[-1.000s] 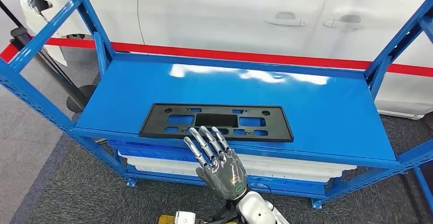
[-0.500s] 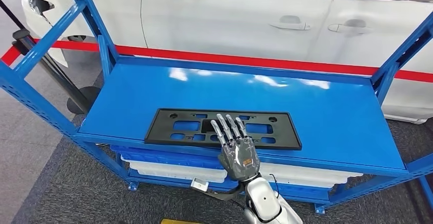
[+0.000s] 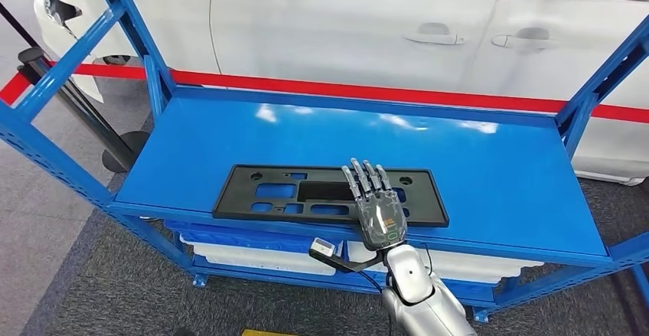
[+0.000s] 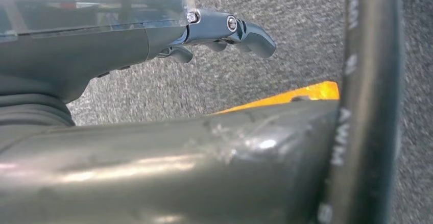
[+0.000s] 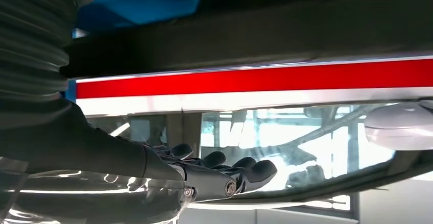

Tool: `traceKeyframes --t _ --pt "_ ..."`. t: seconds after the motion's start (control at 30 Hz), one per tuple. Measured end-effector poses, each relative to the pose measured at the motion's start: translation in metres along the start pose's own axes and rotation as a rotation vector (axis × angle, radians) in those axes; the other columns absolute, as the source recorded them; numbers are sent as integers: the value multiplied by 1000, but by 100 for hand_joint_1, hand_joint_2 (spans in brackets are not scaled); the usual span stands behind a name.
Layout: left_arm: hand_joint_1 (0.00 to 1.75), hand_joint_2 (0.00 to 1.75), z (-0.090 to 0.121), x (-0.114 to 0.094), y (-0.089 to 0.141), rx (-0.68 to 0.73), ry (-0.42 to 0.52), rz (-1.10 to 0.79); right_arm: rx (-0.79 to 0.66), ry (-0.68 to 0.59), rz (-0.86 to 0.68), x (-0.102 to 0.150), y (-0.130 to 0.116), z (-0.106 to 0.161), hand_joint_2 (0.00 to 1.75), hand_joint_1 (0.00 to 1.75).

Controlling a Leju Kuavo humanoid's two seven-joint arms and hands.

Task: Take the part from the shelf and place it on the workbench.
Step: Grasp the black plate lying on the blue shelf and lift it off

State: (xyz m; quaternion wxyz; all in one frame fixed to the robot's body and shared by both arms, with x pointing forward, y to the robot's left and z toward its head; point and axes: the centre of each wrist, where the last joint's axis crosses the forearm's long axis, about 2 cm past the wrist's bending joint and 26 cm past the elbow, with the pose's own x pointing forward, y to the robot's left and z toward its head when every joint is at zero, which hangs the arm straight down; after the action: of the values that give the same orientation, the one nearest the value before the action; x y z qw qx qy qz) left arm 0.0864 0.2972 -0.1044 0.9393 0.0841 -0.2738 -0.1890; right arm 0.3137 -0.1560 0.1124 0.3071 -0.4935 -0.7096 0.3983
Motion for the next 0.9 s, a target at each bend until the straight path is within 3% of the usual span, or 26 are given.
traceKeyframes --t 0.07,0.2,0.9 --pt "0 0 -1 1 1 2 -1 -1 5 7 3 -2 1 -3 175 7" --pt "0 0 -1 1 2 6 3 -8 28 16 14 -8 6 -8 175 173" --pt "0 0 0 -1 2 20 4 0 114 56 16 -28 21 -15 175 175"
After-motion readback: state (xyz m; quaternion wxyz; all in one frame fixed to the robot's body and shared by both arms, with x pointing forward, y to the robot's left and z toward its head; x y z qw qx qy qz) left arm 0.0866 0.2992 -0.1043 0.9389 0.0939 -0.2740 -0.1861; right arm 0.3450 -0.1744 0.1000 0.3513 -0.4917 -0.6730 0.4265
